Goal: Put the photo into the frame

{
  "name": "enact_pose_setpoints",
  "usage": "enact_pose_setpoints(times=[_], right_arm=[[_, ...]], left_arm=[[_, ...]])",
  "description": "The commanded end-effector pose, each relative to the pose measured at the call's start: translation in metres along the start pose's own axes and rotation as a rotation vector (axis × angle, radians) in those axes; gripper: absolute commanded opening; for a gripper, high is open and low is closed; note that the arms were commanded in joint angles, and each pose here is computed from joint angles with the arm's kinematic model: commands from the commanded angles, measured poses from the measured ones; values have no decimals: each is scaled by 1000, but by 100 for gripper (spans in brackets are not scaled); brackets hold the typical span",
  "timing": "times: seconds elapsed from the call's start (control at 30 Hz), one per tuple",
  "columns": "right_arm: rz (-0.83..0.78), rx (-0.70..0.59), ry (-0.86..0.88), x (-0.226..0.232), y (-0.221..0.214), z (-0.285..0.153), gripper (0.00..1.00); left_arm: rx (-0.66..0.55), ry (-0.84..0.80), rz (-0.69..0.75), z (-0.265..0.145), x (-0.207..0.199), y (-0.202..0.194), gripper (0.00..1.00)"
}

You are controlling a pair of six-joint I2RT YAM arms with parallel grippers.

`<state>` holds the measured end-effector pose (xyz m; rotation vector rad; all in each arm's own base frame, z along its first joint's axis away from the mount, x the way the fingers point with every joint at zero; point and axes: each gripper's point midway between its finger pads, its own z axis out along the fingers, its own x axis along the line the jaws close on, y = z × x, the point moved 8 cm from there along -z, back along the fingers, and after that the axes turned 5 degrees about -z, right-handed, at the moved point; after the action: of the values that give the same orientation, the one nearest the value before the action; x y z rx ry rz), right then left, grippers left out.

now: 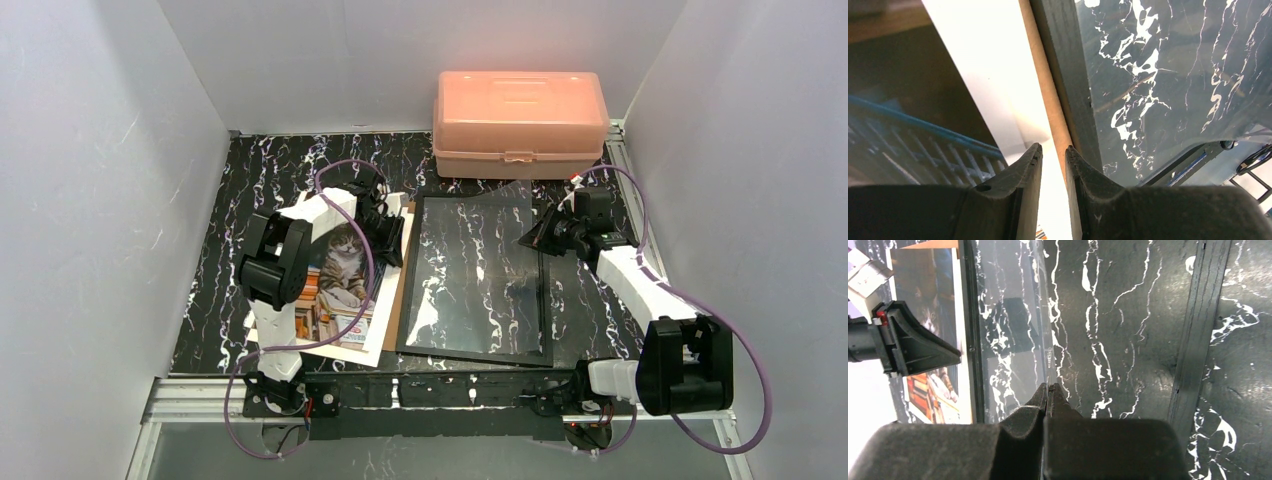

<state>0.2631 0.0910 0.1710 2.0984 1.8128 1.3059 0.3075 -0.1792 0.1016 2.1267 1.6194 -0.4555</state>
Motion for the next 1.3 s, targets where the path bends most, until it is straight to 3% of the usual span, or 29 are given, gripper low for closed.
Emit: enact_pose_setpoints(times=[0.0,0.57,0.87,1.27], right_arm=[[37,4,91,22,13,-12,1],[103,-58,205,33,15,-14,1],[188,-166,399,61,30,-33,1],[299,-189,540,79,36,-51,1]], left_arm=[[8,-4,12,2,-2,-1,22],[48,10,30,13,5,-10,18],[62,3,28,18,5,-10,14],[64,4,25,20,5,-10,12]])
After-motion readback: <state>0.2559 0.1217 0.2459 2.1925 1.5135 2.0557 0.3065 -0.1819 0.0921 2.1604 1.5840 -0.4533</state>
